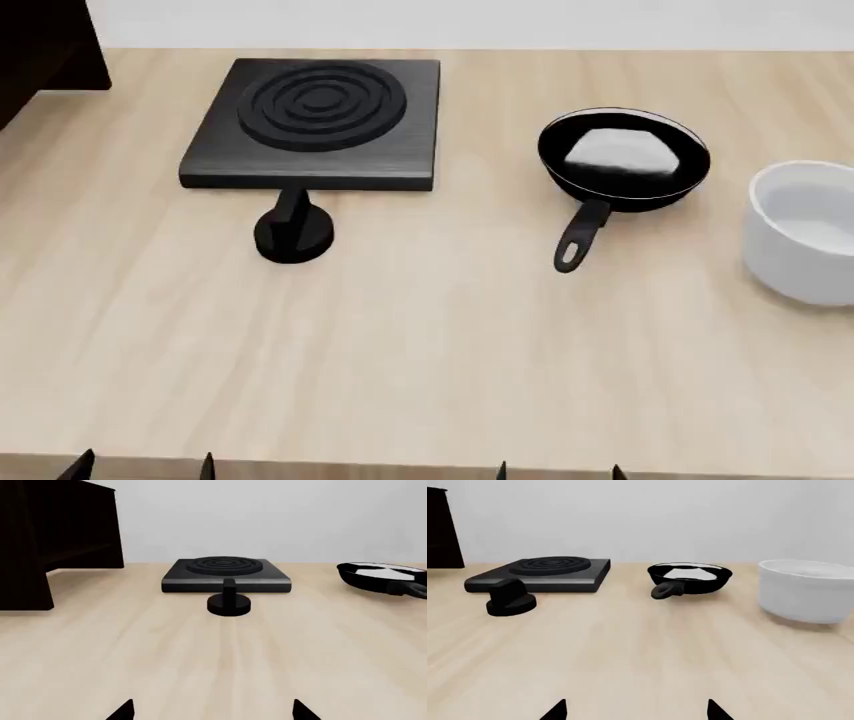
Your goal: Put the frying pan under the cabinet shelf.
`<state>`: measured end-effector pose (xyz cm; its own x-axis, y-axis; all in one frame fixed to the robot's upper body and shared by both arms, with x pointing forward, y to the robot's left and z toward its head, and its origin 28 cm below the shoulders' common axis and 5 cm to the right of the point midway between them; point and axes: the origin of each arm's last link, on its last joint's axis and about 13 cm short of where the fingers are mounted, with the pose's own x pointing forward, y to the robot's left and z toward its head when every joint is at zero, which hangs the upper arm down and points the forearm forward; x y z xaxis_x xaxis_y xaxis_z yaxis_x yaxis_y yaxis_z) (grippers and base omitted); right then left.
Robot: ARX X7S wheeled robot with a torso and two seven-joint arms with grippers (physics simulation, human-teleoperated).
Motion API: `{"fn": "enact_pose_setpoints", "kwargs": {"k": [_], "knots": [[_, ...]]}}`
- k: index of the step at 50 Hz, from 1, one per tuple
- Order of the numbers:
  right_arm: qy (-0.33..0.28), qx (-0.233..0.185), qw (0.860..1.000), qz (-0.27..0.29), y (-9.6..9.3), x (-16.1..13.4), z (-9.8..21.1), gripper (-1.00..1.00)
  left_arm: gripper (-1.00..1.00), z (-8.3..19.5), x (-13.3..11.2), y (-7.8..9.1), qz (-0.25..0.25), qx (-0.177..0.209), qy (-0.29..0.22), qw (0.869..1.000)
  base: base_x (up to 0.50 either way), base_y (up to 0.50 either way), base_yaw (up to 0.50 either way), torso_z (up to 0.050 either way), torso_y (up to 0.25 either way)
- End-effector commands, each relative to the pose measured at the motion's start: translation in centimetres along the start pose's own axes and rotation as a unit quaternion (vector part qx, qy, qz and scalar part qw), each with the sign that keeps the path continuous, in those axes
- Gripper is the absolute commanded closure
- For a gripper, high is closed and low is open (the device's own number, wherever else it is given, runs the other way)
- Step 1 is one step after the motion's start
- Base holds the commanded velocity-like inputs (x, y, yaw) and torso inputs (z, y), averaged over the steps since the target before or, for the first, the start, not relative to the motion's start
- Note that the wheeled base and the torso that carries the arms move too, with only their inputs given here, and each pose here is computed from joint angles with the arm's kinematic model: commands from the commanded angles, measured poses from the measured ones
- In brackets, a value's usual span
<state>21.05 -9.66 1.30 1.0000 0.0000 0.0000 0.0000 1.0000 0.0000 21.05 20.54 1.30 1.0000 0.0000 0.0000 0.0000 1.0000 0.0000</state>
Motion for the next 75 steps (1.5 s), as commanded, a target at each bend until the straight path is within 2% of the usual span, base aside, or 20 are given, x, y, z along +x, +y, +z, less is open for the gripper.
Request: {"fn": "enact_pose_setpoints", "kwargs": {"k": [1, 10, 15, 27, 66, 70, 75], "knots": [[0.000, 0.000, 1.000, -0.006, -0.2, 0.0, 0.0, -1.00, -1.00, 0.0, 0.0, 0.0, 0.000, 0.000, 0.000, 1.000, 0.00, 0.00, 0.00, 0.000, 0.000], [0.006, -0.017, 1.000, 0.013, 0.3, 0.1, 0.0, -1.00, -1.00, 0.2, -0.2, 0.0, -0.002, 0.007, -0.004, 1.000, 0.00, 0.00, 0.00, 0.000, 0.000], [0.006, -0.019, 1.000, 0.018, 0.4, 0.0, 0.1, -1.00, -1.00, 0.5, -0.4, -0.1, -0.011, 0.009, -0.023, 1.000, 0.00, 0.00, 0.00, 0.000, 0.000], [0.010, -0.022, 0.999, 0.024, 0.4, -0.1, 0.1, -1.00, -1.00, 0.7, -0.5, -0.1, -0.012, 0.025, -0.023, 0.999, 0.00, 0.00, 0.00, 0.050, 0.002], [0.016, -0.021, 0.999, 0.030, 0.4, -0.2, 0.4, -1.00, -1.00, 1.0, -0.7, -0.1, -0.015, 0.037, -0.018, 0.999, 0.00, 0.00, 0.00, 0.050, 0.015], [0.021, -0.025, 0.999, 0.028, 0.0, 0.0, 1.0, -1.00, -1.00, 1.5, -0.5, 0.0, -0.009, 0.033, -0.009, 0.999, 0.00, 0.00, 0.00, 0.049, 0.024], [0.012, -0.041, 0.999, 0.032, -0.5, 0.6, 2.8, -1.00, -1.00, 2.7, 0.1, 0.2, -0.023, 0.056, -0.017, 0.998, 0.00, 0.00, 0.00, 0.000, 0.000]]}}
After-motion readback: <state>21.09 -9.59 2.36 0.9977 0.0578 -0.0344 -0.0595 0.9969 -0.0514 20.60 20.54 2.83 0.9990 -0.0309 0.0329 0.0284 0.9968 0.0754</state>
